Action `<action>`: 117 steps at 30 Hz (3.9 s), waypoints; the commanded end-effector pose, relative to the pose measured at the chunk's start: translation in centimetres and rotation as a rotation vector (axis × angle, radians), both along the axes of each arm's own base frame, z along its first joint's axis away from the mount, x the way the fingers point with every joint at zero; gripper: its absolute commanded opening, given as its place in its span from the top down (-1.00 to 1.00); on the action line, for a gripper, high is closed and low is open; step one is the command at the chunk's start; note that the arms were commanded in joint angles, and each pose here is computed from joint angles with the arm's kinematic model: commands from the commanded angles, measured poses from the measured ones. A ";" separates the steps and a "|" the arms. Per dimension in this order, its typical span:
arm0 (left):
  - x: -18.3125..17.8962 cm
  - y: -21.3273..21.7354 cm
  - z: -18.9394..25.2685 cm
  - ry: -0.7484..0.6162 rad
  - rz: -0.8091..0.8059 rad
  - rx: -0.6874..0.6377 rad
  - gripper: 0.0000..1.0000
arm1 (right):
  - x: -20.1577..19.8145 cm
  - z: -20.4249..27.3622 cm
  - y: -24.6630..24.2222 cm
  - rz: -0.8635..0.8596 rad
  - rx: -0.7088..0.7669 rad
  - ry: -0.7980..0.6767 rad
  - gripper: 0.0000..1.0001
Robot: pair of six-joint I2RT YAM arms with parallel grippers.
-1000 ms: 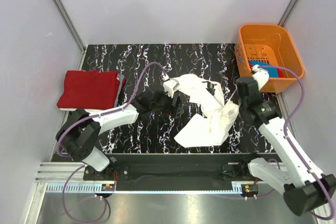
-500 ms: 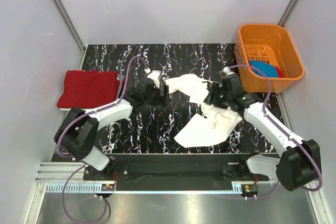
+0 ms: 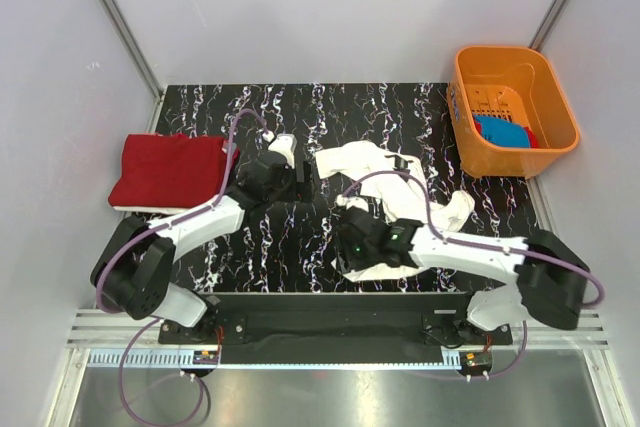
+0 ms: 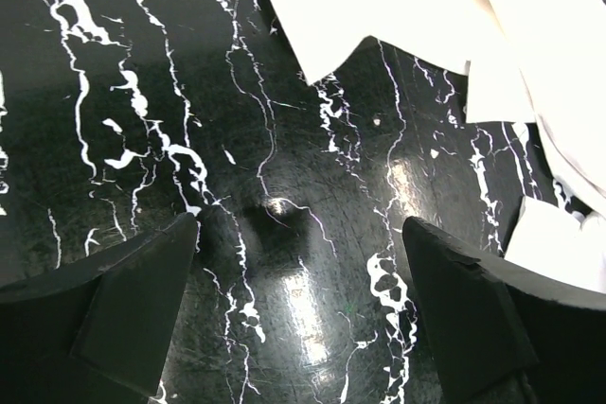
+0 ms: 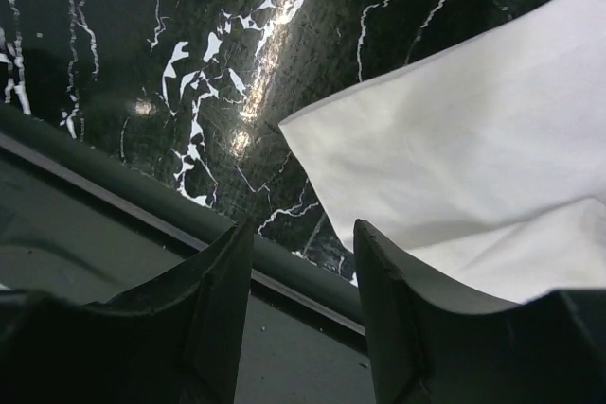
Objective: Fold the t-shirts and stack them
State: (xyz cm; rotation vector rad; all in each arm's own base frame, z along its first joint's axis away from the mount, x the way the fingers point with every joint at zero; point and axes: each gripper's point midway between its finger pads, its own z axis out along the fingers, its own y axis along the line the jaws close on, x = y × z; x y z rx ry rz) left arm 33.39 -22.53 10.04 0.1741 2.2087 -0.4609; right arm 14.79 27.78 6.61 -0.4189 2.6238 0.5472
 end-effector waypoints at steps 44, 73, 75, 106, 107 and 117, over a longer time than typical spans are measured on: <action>0.2 0.8 3.7 -0.132 0.018 -0.063 -0.94 | 14.6 38.0 0.6 -0.223 0.235 -0.782 1.00; -1.2 -3.3 4.6 -0.145 -0.196 -0.155 -0.97 | 10.6 42.2 -17.1 -0.663 0.231 -0.965 1.00; -1.8 -4.7 4.3 -0.146 -0.260 -0.155 -0.91 | 8.9 41.0 -19.7 -0.732 0.259 -0.970 1.00; 12.3 -9.3 -2.6 0.213 -0.048 0.287 -0.98 | 7.0 29.6 -21.8 -0.836 0.279 -0.863 1.00; 12.4 -9.5 -3.7 0.229 -0.055 0.296 -0.98 | 7.0 29.6 -21.9 -0.834 0.278 -0.863 1.00; 9.2 -9.3 -9.0 0.423 -0.127 0.361 -0.36 | 6.9 29.6 -21.7 -0.823 0.287 -0.865 1.00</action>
